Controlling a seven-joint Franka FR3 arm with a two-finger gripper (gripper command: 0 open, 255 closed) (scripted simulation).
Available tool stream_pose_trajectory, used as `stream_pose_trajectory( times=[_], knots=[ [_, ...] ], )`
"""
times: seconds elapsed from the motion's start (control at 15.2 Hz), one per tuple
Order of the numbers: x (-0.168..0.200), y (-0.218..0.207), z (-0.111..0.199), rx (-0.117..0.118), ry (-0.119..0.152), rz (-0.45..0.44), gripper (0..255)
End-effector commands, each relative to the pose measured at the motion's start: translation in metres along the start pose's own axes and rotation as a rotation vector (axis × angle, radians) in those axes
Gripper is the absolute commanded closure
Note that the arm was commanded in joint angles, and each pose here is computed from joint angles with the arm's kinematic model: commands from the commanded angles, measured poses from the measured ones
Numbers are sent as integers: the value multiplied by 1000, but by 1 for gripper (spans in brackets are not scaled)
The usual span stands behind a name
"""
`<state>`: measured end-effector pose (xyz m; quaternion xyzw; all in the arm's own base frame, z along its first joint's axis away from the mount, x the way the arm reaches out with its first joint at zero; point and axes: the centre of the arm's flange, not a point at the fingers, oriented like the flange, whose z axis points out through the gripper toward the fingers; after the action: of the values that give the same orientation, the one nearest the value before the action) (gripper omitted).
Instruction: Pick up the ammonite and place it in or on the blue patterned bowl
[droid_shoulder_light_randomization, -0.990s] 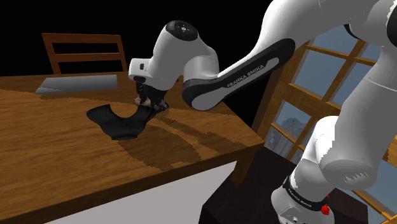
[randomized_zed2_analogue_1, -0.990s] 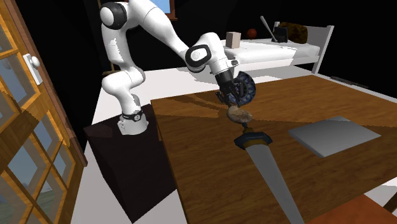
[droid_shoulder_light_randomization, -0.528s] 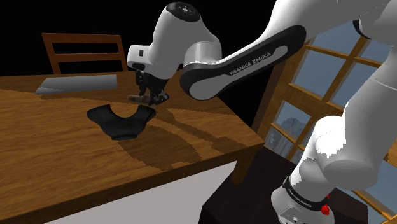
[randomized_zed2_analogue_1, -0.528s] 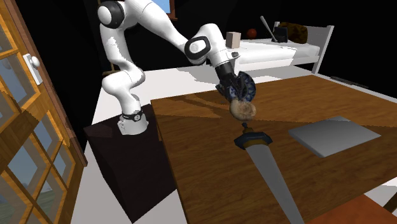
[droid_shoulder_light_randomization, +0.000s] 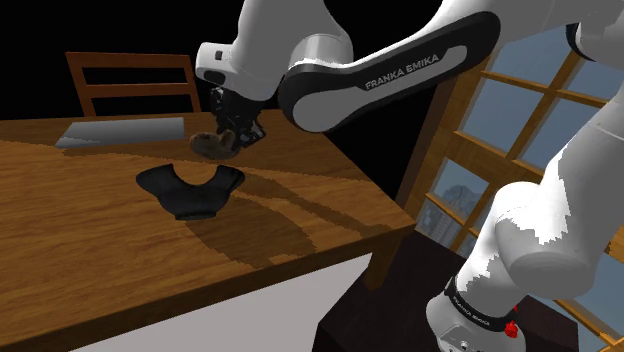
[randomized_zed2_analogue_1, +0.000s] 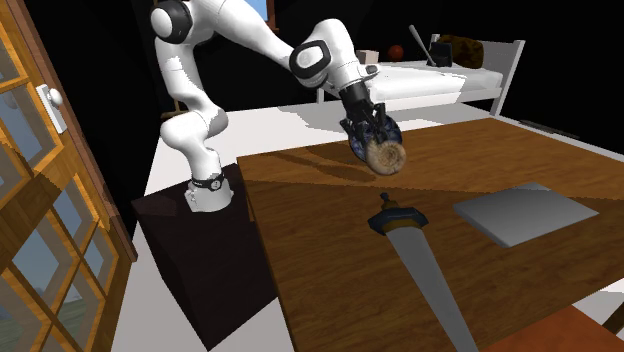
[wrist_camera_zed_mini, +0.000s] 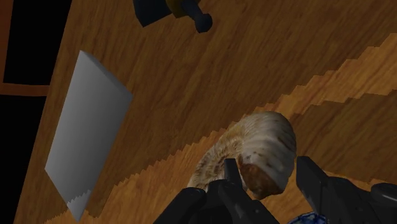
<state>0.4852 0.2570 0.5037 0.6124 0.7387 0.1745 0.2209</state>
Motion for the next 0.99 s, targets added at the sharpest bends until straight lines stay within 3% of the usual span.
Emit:
stream_pose_trajectory(
  times=[0.0, 0.92],
  knots=[
    [-1, 5, -9, 0, 0, 0, 255],
    [-10, 44, -72, 0, 0, 0, 255]
  ],
)
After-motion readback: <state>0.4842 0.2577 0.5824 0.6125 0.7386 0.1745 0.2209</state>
